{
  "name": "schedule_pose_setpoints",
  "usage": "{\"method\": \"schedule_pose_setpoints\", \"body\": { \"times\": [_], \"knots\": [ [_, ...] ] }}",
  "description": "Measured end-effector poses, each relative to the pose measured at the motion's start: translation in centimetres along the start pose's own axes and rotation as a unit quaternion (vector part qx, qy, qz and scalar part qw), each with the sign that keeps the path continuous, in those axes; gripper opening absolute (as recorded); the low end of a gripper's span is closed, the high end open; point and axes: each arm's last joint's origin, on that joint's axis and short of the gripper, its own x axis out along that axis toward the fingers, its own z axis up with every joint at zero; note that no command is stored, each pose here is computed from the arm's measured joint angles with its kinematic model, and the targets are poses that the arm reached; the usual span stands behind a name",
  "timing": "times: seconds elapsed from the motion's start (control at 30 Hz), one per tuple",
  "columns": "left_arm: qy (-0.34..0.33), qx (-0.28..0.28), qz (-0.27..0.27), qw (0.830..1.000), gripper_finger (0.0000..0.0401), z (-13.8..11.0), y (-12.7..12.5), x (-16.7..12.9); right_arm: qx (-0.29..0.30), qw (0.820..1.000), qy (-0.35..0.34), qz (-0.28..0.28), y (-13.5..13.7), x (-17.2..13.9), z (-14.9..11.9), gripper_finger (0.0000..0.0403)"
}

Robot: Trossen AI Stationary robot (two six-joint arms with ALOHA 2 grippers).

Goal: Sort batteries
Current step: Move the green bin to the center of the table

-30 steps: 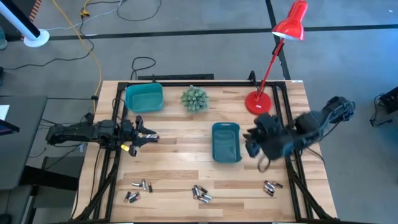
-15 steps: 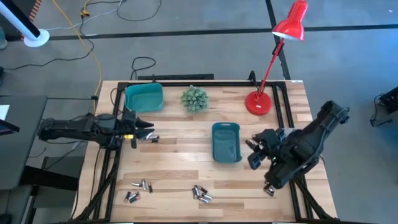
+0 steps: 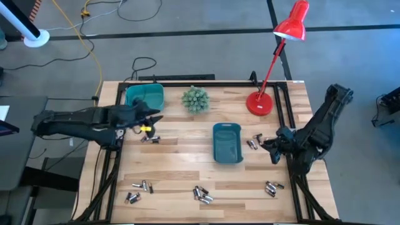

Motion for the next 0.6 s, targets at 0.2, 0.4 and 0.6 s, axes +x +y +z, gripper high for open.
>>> {"method": "schedule_pose_setpoints", "body": {
  "times": [0.2,0.4,0.6],
  "knots": [
    [0.101,-0.019,0.093,0.99,0.0127,2.2,1.9,2.5,0.002,0.999,0.003,0.045,-3.0,0.4,-0.1,0.0148],
    [0.14,-0.035,0.116,0.983,0.0127,2.6,2.7,4.7,0.011,0.997,0.002,0.079,-4.2,-0.2,0.8,0.0148],
    [0.202,0.004,0.124,0.972,0.0142,1.7,3.7,7.1,0.03,0.995,0.0,0.096,-4.2,-0.5,1.1,0.0148]
  ]
}}
